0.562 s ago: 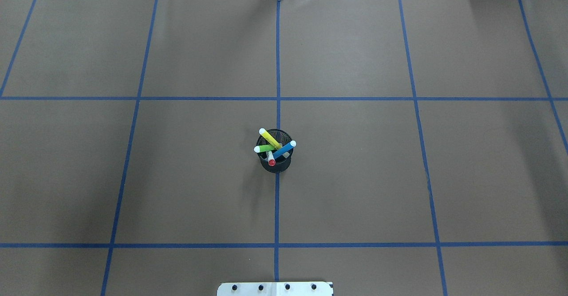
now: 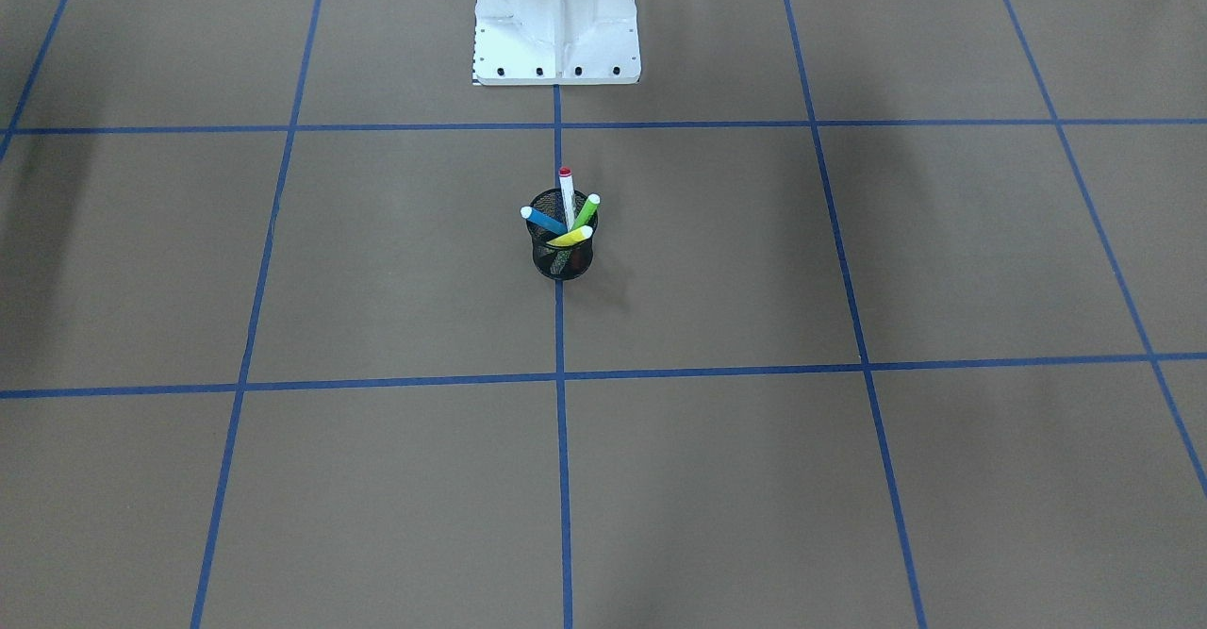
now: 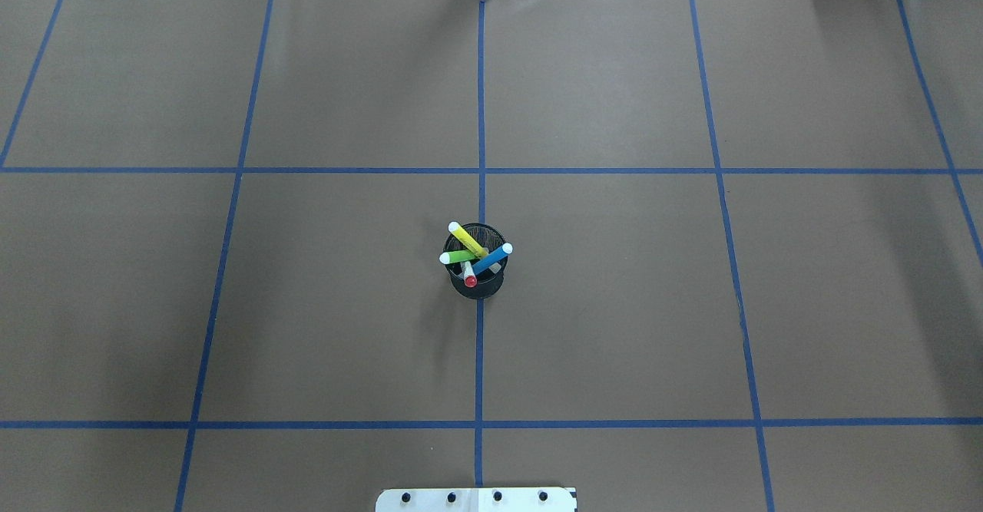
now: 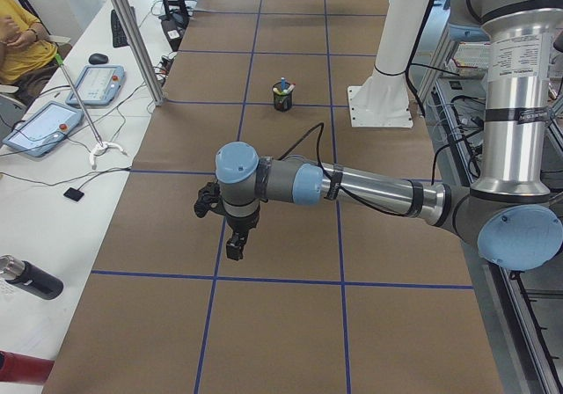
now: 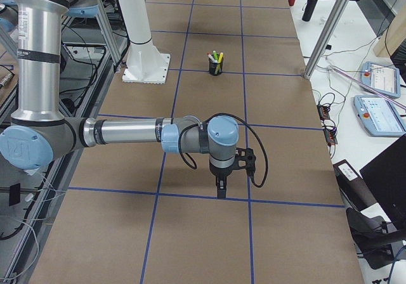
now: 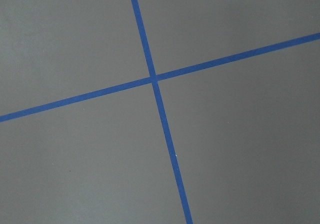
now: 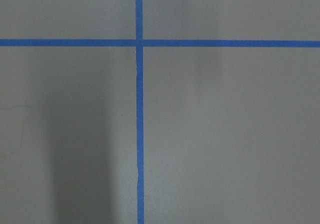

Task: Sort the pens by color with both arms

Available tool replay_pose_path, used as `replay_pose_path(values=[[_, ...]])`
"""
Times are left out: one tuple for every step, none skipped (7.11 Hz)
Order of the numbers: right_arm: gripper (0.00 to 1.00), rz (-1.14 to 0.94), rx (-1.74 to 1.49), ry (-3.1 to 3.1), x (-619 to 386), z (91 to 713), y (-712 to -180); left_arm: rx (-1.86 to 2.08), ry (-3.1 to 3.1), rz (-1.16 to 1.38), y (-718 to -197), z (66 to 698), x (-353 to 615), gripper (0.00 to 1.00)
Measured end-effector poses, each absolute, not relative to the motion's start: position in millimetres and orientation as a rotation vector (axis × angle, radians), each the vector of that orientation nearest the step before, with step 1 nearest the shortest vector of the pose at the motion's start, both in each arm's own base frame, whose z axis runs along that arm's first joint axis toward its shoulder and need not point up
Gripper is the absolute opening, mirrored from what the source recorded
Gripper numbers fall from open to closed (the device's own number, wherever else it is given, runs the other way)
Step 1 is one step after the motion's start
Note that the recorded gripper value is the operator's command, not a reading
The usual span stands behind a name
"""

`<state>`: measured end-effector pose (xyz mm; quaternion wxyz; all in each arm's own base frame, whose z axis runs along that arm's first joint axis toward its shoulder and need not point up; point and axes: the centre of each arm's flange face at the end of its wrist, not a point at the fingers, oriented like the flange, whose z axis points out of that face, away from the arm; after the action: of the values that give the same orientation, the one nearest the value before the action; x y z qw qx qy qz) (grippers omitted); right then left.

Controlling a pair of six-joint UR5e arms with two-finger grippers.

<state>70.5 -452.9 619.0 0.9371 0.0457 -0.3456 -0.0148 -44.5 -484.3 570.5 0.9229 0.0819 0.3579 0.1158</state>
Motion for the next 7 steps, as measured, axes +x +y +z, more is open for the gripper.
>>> replay_pose_path(values=[[1.00, -0.029, 0.133, -0.708, 70.2, 613.9, -458.1, 0.193, 0.733, 0.246, -496.5, 556.3, -43.5, 1.00], [1.00, 0.001, 0.142, -0.714, 68.6, 609.8, -464.5, 0.217, 0.732, 0.253, -509.1, 542.9, -42.3, 1.00], [1.00, 0.021, 0.148, -0.726, 65.6, 605.9, -470.5, 0.230, 0.733, 0.255, -517.0, 534.1, -41.4, 1.00], [1.00, 0.019, 0.157, -0.751, 62.6, 604.3, -474.0, 0.239, 0.737, 0.252, -521.4, 527.4, -40.7, 1.00], [1.00, 0.008, 0.168, -0.792, 58.7, 603.0, -476.3, 0.251, 0.747, 0.254, -523.8, 521.6, -39.6, 1.00], [1.00, -0.011, 0.189, -0.840, 53.9, 596.8, -478.1, 0.277, 0.759, 0.258, -525.5, 516.2, -38.0, 1.00], [0.99, -0.039, 0.209, -0.886, 45.2, 584.4, -480.9, 0.305, 0.768, 0.247, -527.6, 510.7, -35.6, 1.00]])
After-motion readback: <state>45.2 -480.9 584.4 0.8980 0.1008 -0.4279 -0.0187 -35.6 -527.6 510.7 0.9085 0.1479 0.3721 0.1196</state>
